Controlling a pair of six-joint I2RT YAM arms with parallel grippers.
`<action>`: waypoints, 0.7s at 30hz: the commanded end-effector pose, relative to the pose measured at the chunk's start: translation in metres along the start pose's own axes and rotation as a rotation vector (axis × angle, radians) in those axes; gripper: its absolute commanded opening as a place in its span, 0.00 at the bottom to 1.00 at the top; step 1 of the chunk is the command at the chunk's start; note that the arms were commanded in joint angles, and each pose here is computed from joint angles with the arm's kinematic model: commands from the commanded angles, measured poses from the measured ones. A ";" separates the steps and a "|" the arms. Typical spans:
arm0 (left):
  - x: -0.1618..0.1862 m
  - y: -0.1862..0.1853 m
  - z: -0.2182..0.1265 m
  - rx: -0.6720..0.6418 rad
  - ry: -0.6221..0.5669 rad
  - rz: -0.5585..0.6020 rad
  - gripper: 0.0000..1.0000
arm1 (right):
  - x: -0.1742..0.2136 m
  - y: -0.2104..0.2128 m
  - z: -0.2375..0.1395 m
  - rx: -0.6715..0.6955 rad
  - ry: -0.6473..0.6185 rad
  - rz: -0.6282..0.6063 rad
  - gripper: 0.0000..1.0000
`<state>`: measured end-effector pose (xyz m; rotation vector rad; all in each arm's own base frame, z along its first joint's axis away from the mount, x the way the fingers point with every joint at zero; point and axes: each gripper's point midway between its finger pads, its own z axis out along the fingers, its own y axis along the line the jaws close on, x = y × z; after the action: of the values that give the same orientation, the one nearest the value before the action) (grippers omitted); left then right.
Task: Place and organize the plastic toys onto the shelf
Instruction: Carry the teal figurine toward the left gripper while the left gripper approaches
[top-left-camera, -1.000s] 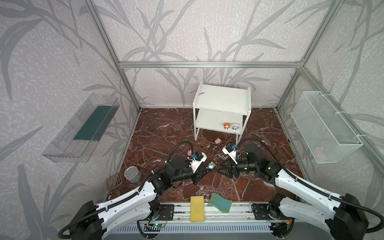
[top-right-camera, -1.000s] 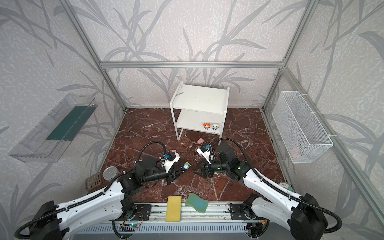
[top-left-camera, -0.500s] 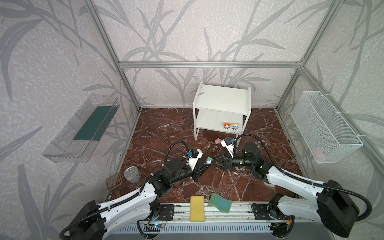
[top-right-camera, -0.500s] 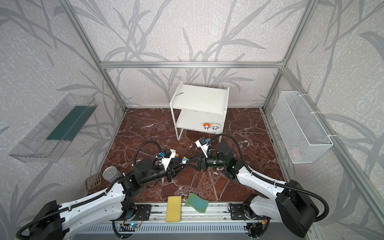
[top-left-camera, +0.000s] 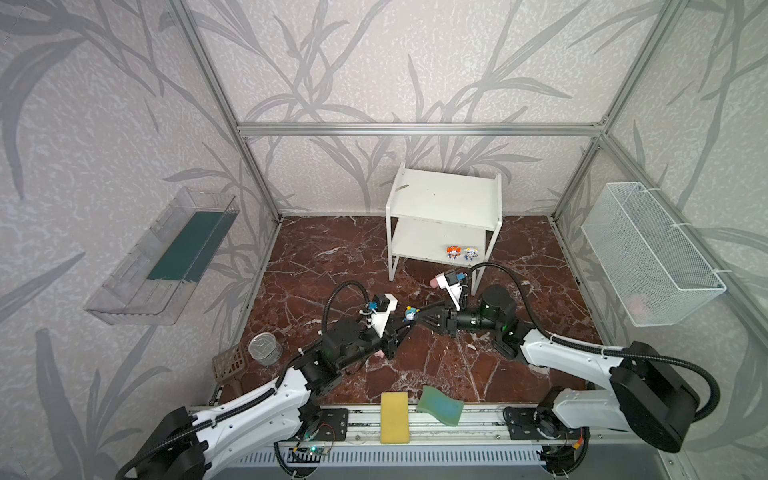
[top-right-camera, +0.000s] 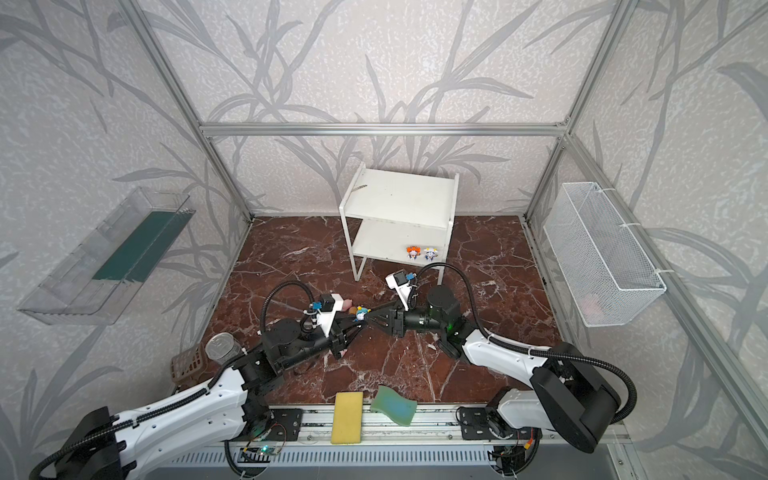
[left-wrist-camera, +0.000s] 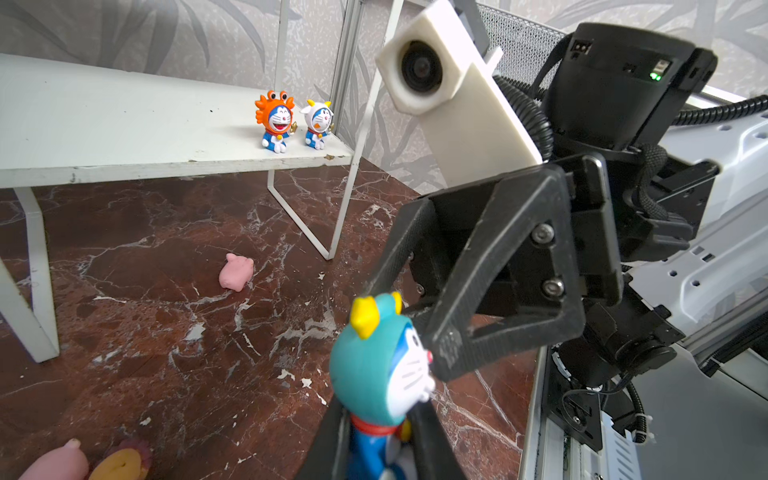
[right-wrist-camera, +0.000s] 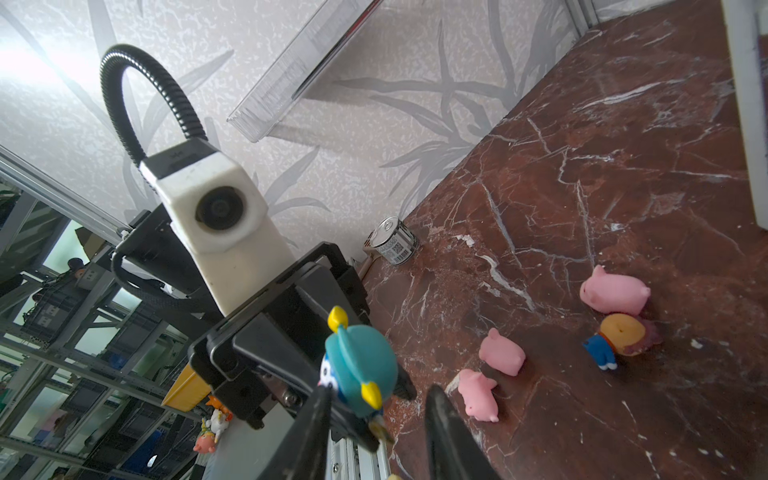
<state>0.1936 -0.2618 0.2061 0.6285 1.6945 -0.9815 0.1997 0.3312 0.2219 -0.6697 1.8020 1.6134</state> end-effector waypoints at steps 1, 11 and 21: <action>-0.012 -0.026 -0.002 0.117 -0.042 0.029 0.17 | -0.002 0.025 0.010 -0.091 -0.008 -0.047 0.39; -0.017 -0.020 -0.007 0.077 -0.076 0.027 0.17 | -0.005 0.029 0.013 -0.122 -0.019 -0.053 0.38; -0.015 -0.015 -0.009 0.045 -0.064 0.029 0.32 | -0.004 0.024 0.015 -0.102 -0.019 -0.053 0.19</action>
<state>0.1854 -0.2604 0.2102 0.6407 1.6648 -0.9923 0.1915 0.3447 0.2285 -0.7062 1.7286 1.6612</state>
